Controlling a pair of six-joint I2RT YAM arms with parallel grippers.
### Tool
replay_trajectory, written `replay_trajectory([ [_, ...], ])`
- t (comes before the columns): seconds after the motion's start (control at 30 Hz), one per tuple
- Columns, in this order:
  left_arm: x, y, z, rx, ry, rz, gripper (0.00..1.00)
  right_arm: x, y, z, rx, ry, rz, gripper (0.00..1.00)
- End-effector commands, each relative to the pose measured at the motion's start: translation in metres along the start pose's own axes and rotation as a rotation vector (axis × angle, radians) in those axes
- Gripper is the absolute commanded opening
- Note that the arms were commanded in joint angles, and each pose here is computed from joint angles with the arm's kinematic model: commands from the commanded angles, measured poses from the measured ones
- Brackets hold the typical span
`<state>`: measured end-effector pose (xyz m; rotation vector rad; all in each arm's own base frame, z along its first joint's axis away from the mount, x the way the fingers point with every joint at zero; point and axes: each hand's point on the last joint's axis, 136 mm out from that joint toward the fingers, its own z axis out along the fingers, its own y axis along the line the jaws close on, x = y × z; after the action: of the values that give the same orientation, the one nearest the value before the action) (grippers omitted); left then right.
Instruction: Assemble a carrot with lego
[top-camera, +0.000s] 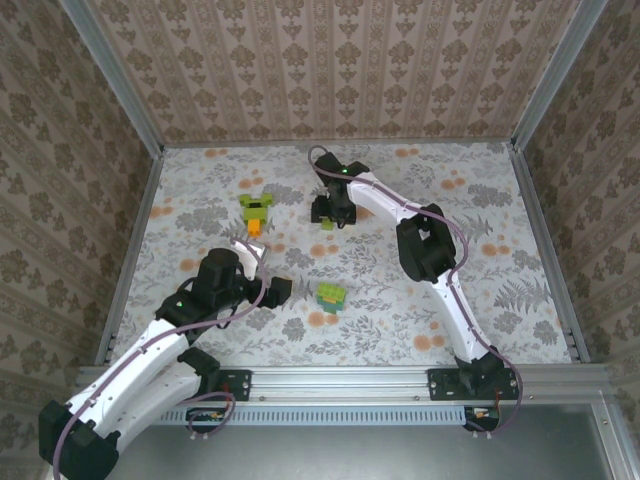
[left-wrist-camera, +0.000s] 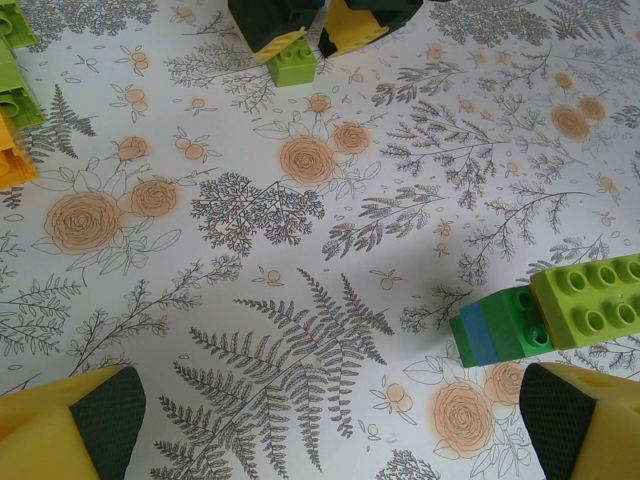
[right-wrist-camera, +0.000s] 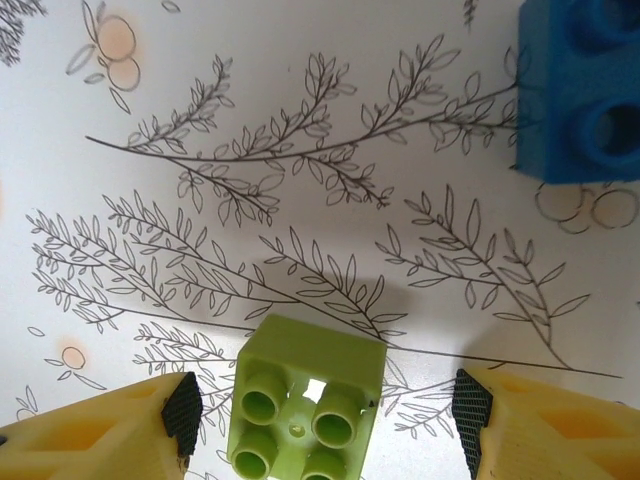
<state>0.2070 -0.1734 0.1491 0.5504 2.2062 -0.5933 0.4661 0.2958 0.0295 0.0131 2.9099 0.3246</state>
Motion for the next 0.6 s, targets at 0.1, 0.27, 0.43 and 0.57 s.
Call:
replay_trajectory([
  [0.1, -0.0187, -0.0071, -0.0072, 0.016, -0.054, 0.032, 1.0, 0.0046, 0.0086, -0.0051, -0.04, 0.013, 0.032, 0.65],
  [0.27, -0.0187, -0.0067, -0.007, 0.014, -0.053, 0.032, 1.0, 0.0037, 0.0088, -0.008, -0.04, 0.008, 0.029, 0.55],
  [0.43, -0.0192, -0.0065, -0.0073, 0.013, -0.055, 0.033, 1.0, 0.0056, 0.0077, -0.008, -0.037, 0.014, 0.025, 0.46],
  [0.57, -0.0198, -0.0065, -0.0076, 0.012, -0.057, 0.037, 1.0, 0.0059, 0.0062, -0.0127, -0.035, 0.005, 0.023, 0.39],
])
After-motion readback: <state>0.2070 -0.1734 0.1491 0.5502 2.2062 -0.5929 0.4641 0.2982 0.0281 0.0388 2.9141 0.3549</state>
